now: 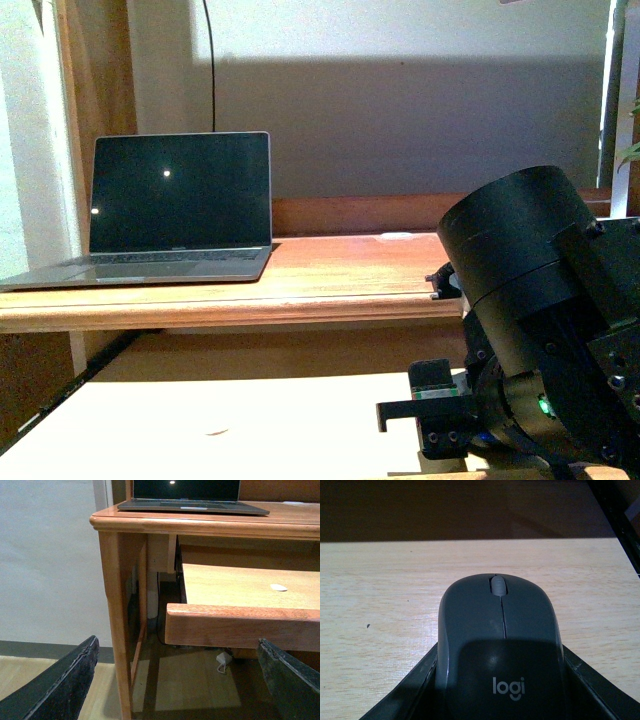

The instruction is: Place mouse

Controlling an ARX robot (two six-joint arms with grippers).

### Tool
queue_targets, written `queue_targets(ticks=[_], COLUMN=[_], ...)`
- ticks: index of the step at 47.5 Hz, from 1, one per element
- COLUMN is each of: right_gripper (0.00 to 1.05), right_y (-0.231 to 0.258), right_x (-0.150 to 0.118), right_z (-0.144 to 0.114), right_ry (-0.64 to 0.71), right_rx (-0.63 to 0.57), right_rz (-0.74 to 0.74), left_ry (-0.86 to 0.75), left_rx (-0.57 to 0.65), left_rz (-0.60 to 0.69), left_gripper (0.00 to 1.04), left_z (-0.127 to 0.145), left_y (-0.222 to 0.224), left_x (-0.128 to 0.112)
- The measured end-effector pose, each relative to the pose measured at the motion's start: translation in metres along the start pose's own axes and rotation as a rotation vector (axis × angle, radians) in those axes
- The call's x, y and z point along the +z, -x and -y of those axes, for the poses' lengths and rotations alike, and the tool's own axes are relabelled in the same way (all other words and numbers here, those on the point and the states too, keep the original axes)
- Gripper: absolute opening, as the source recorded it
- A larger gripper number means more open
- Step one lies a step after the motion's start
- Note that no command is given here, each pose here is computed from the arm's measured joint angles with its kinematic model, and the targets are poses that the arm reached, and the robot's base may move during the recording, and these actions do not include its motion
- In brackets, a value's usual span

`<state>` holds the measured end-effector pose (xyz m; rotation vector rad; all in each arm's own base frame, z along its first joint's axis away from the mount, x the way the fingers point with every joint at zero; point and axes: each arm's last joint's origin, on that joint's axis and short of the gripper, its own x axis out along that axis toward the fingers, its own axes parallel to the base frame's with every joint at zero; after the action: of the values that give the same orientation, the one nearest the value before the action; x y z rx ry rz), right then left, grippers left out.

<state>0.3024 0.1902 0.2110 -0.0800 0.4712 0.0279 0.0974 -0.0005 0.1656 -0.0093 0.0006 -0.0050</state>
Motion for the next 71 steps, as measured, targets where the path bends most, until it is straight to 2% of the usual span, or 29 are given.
queue_targets(ticks=[26, 37, 39, 47, 55, 64, 71], right_gripper=[0.55, 0.55, 0.55, 0.55, 0.55, 0.55, 0.55], right_y=[0.076, 0.082, 0.081, 0.061, 0.037, -0.002, -0.035], right_x=[0.043, 0.086, 0.102, 0.137, 0.162, 0.178, 0.177], right_z=[0.029, 0.022, 0.017, -0.01, -0.046, -0.09, -0.117], right_ry=[-0.078, -0.118, -0.127, -0.112, -0.063, -0.004, 0.045], right_rx=[0.089, 0.104, 0.11, 0.12, 0.136, 0.112, 0.088], right_rz=[0.122, 0.199, 0.221, 0.237, 0.243, 0.224, 0.197], left_ry=[0.0, 0.0, 0.0, 0.0, 0.0, 0.0, 0.0], left_rx=[0.0, 0.0, 0.0, 0.0, 0.0, 0.0, 0.0], left_rz=[0.0, 0.0, 0.0, 0.0, 0.0, 0.0, 0.0], left_gripper=[0.97, 0.97, 0.97, 0.97, 0.97, 0.97, 0.97], left_z=[0.0, 0.0, 0.0, 0.0, 0.0, 0.0, 0.0], left_y=[0.0, 0.0, 0.0, 0.0, 0.0, 0.0, 0.0], left_x=[0.0, 0.0, 0.0, 0.0, 0.0, 0.0, 0.0])
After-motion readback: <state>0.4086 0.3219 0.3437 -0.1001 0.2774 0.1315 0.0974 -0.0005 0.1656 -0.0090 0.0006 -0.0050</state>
